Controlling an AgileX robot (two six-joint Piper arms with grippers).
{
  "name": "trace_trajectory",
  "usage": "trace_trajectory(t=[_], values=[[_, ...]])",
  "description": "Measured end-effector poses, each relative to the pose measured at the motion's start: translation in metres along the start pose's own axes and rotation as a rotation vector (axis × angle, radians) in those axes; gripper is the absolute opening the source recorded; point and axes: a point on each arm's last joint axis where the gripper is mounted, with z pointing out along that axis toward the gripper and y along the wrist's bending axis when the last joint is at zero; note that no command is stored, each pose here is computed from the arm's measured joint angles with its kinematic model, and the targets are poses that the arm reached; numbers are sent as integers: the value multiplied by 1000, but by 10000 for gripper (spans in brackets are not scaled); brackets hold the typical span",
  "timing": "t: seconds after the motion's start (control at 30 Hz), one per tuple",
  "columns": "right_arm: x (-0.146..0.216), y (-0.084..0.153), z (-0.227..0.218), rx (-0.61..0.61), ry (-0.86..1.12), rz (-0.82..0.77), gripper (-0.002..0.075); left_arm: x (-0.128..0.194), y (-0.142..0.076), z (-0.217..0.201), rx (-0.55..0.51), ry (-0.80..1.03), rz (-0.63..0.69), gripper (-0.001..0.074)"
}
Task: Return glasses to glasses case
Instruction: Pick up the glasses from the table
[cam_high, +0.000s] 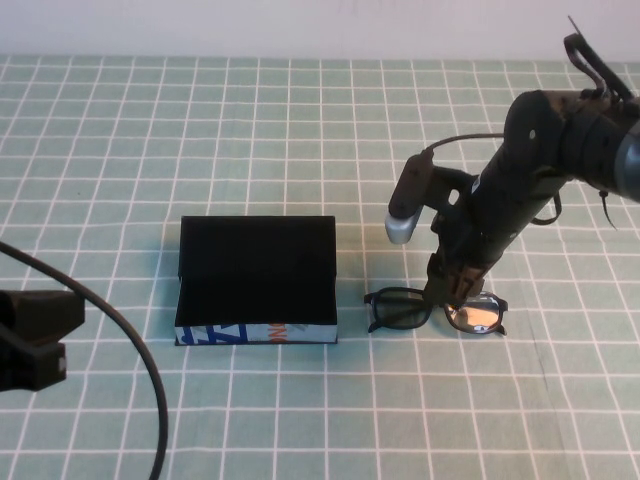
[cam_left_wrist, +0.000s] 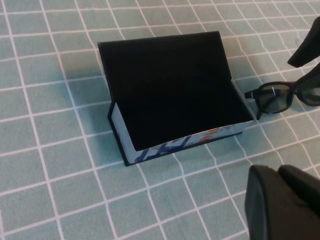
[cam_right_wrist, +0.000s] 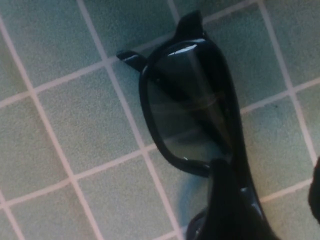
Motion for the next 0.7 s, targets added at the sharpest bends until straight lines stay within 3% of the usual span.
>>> trace_trajectory(t=[0.23, 0.57, 0.7], values=[[3, -3, 21, -36, 28, 2, 306, 1, -2, 0, 11, 6, 7, 1], [2, 0, 24, -75, 13, 29, 57, 2, -3, 1, 14, 16, 29, 1], [1, 0, 22, -81, 11, 29, 47, 2, -3, 1, 13, 17, 30, 1]])
